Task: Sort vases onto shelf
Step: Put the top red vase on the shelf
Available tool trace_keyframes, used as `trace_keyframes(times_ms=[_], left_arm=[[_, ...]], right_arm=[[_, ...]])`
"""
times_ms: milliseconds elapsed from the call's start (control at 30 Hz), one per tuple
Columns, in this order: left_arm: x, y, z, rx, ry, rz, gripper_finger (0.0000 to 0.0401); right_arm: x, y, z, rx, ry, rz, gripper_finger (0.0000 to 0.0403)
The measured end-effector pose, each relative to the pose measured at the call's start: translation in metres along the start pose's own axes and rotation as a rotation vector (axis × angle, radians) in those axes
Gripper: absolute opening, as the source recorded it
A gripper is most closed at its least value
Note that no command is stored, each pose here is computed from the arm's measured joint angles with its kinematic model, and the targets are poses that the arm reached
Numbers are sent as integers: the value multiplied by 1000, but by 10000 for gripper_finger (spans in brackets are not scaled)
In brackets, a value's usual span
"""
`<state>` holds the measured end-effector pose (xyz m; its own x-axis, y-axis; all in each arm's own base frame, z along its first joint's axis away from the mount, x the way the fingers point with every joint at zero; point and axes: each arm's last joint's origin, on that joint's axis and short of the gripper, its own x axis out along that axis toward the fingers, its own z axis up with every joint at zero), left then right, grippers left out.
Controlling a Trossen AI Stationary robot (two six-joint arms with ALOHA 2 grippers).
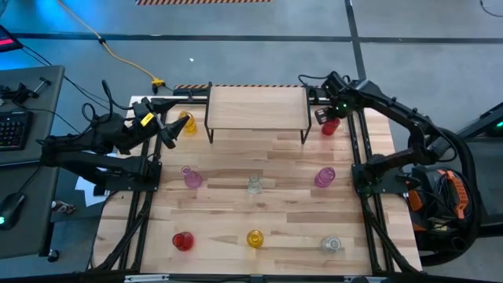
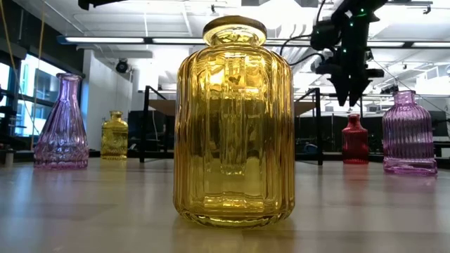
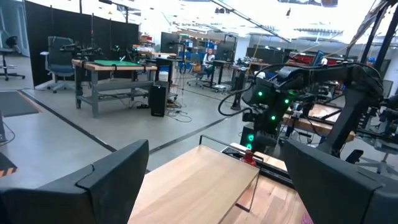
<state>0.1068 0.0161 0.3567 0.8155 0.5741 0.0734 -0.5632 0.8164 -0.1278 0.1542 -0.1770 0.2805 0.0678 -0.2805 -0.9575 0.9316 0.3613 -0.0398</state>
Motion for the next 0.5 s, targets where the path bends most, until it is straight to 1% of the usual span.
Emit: trace_keyframes(times_ms=[100, 300, 500], left_arm=[[0, 0, 0, 1, 0, 0, 362], [0, 0, 0, -1, 0, 0, 362], [0, 0, 0, -1, 0, 0, 362]], right_arm=[[4, -2, 2, 8, 6, 9, 147], [17, -7, 5, 4, 64, 10, 147], [19, -6, 6, 1, 71, 5, 147]])
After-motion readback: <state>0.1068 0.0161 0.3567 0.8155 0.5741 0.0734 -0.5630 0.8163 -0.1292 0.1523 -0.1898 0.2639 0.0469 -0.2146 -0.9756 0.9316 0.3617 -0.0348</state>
